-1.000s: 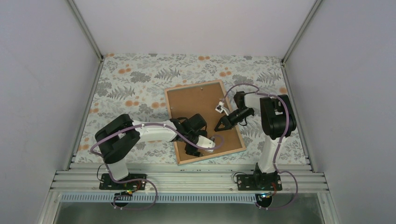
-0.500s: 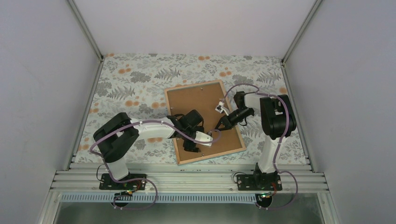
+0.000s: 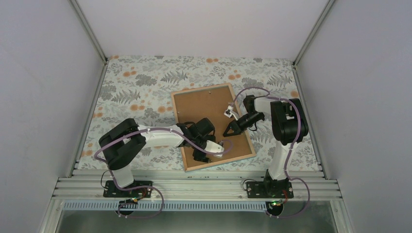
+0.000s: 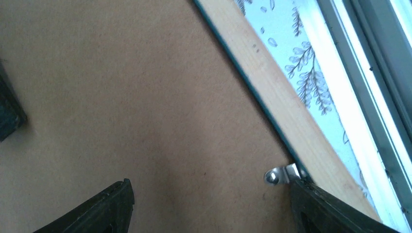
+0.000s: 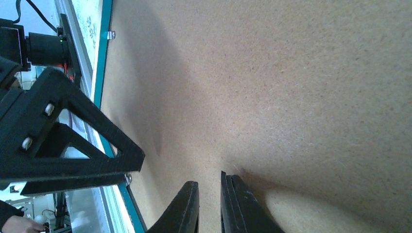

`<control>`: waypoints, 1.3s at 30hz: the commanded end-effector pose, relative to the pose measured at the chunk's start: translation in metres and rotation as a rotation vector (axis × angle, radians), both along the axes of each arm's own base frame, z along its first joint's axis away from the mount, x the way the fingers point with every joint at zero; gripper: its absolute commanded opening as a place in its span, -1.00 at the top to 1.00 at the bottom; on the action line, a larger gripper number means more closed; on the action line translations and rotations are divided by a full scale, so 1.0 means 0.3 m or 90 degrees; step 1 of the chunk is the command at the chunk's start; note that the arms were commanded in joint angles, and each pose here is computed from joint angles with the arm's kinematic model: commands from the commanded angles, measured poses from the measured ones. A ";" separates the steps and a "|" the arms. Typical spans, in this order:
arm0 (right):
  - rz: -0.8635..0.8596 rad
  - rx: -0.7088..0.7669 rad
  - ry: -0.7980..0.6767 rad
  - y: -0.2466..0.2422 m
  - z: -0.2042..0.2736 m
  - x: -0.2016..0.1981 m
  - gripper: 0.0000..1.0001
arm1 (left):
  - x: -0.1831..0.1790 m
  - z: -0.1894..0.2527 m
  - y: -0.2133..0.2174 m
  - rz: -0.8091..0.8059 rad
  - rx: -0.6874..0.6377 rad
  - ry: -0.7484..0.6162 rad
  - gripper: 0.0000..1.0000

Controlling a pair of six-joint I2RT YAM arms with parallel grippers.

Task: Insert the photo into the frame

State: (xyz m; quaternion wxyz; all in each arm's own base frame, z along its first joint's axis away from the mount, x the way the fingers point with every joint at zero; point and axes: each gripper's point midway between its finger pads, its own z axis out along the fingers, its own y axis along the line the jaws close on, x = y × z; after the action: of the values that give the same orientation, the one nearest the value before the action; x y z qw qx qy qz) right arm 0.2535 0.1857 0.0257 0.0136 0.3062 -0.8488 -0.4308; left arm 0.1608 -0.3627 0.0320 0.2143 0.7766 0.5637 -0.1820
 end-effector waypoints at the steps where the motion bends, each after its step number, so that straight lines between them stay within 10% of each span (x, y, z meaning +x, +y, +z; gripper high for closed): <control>1: 0.008 -0.050 -0.016 -0.036 -0.079 0.006 0.70 | 0.057 0.059 0.026 0.044 -0.014 0.016 -0.62; 21: -0.034 0.050 -0.101 0.040 0.141 0.162 0.66 | 0.990 0.271 0.198 0.479 -0.137 -0.095 -1.00; 39: -0.125 0.030 -0.064 0.079 -0.003 0.273 0.68 | 1.256 0.030 0.160 0.530 -0.063 -0.153 -1.00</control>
State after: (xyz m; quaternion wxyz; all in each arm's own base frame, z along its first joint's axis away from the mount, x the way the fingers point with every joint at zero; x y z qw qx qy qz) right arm 0.3421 0.2082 0.0478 -0.0990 0.2609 -0.8570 -0.4332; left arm 0.5319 -0.3162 0.0518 0.3775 0.4854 0.7880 -0.0301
